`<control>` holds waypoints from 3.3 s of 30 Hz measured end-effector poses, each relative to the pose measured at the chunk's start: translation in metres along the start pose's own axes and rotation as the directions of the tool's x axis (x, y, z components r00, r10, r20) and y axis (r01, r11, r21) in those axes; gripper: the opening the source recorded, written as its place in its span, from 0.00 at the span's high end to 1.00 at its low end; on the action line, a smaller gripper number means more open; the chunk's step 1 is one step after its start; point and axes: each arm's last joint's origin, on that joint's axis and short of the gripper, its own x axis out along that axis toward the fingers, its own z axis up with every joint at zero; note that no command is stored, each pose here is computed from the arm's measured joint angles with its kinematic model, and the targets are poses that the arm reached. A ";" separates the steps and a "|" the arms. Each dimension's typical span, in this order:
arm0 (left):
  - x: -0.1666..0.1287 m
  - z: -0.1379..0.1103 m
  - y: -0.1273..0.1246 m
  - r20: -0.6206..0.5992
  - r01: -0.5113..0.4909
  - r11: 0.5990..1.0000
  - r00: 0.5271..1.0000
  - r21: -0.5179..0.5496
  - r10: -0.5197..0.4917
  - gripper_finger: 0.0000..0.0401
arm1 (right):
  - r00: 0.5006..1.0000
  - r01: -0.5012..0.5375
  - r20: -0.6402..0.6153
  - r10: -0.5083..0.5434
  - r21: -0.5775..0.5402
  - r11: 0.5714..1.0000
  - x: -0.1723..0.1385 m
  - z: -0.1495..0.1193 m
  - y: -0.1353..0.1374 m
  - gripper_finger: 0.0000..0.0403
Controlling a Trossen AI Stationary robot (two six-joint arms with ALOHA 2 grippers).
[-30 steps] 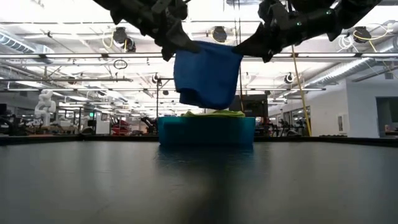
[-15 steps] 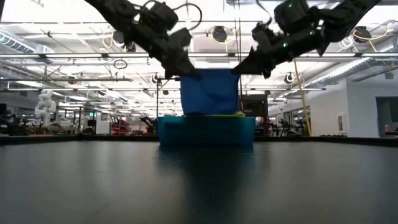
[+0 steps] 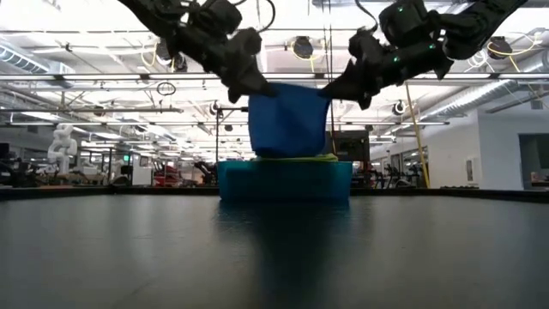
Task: Fold microfiber towels
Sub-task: Put the folded blue microfiber cloth into the blue bin, then return to Home Position
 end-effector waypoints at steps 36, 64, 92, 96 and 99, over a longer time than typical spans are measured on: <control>0.012 -0.020 0.064 0.003 -0.147 0.987 0.989 0.061 0.147 0.91 | 0.991 0.128 -0.058 -0.121 0.128 0.984 0.020 -0.033 -0.070 1.00; 0.004 -0.019 0.067 -0.044 -0.345 0.935 0.936 0.085 0.349 0.59 | 0.962 0.268 -0.046 -0.270 -0.040 0.962 0.021 -0.028 -0.084 0.58; -0.177 -0.072 -0.133 0.478 -0.145 0.978 0.877 0.150 0.056 0.99 | 0.973 0.029 0.232 0.021 -0.210 0.977 -0.155 -0.025 0.052 0.98; -0.187 -0.094 -0.132 0.513 -0.138 0.980 0.857 0.146 0.044 0.96 | 0.982 0.041 0.190 0.008 -0.255 0.966 -0.160 -0.033 0.053 0.99; -0.192 -0.110 -0.128 0.539 -0.135 0.981 0.842 0.140 0.039 0.96 | 0.986 0.030 0.164 0.020 -0.294 0.955 -0.162 -0.036 0.054 0.98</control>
